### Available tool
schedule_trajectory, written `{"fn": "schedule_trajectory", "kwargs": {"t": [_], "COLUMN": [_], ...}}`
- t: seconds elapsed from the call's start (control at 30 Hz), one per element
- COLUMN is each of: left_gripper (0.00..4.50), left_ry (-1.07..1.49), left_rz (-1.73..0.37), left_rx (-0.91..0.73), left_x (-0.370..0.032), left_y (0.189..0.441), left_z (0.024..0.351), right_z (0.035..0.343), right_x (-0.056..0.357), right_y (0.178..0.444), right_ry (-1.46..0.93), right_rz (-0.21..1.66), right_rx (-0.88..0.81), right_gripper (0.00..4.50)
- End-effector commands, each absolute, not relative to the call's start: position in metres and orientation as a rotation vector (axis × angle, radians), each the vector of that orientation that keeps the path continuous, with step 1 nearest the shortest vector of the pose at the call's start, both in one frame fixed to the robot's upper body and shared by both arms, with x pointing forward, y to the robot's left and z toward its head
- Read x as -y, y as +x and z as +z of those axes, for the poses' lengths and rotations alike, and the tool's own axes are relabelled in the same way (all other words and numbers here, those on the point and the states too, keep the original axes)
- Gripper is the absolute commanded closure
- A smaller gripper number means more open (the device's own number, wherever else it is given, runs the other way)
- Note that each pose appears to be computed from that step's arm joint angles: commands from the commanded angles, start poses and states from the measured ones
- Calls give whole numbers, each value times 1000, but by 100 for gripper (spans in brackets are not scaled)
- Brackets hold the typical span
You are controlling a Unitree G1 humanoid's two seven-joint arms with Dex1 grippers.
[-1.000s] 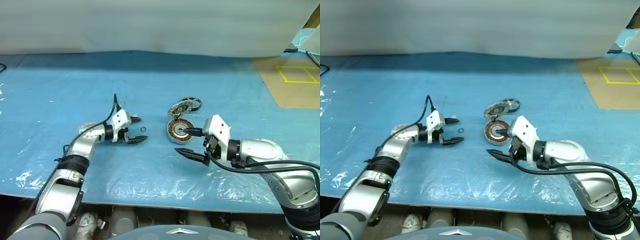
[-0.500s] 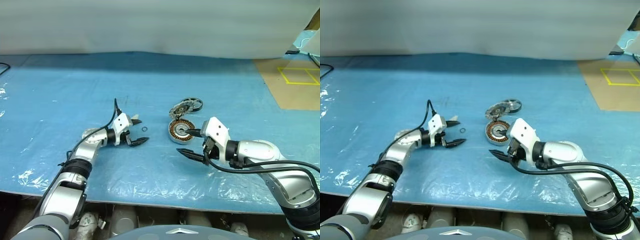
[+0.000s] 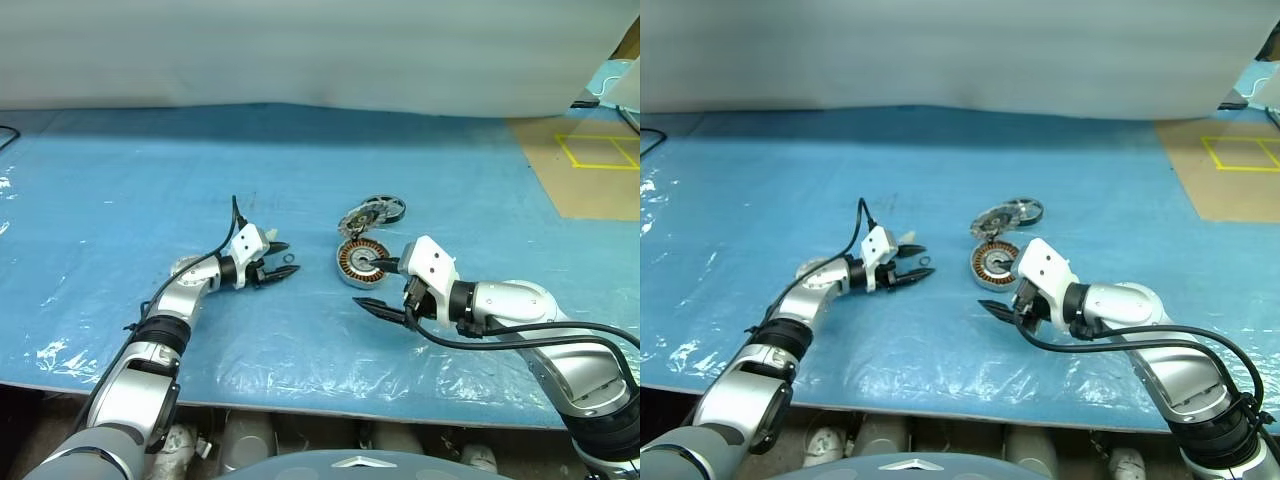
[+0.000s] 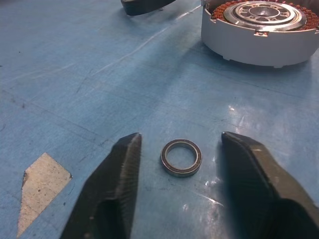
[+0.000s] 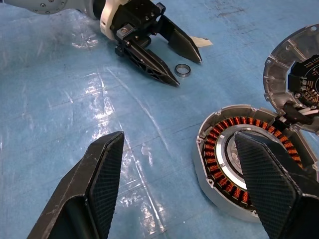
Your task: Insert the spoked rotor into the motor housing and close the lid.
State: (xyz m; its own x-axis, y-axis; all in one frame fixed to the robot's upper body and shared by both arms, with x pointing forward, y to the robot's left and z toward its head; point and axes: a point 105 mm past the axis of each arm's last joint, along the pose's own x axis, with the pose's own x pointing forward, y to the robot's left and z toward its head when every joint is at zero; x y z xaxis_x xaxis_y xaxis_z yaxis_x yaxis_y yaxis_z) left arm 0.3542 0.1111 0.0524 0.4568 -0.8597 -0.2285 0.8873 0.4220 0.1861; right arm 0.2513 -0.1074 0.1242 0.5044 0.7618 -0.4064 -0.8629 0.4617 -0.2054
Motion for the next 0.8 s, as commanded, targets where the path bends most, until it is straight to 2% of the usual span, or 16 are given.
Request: {"fn": "schedule_trajectory", "kwargs": {"t": [0.03,0.1,0.13,0.5,0.67,0.8], "left_gripper": [300,370,384,383,383,383], "left_ry": [318,327,329,343,288,305], "left_rz": [-1101,-1090,-1083,-1081,-1172,-1298], "left_rx": [-173,-183,-186,-168,-63,3], "left_x": [-117,-119,-120,-125,-116,-105], "left_y": [349,350,351,350,341,323], "left_z": [36,34,34,37,63,86], "right_z": [130,129,129,128,133,135], "right_x": [108,109,109,111,116,123], "right_y": [252,252,252,252,251,249], "right_ry": [-431,-433,-436,-438,-406,-371], "right_rz": [1005,1003,1001,991,965,935], "right_rx": [-242,-243,-244,-247,-231,-239], "right_gripper": [82,82,82,82,82,82]}}
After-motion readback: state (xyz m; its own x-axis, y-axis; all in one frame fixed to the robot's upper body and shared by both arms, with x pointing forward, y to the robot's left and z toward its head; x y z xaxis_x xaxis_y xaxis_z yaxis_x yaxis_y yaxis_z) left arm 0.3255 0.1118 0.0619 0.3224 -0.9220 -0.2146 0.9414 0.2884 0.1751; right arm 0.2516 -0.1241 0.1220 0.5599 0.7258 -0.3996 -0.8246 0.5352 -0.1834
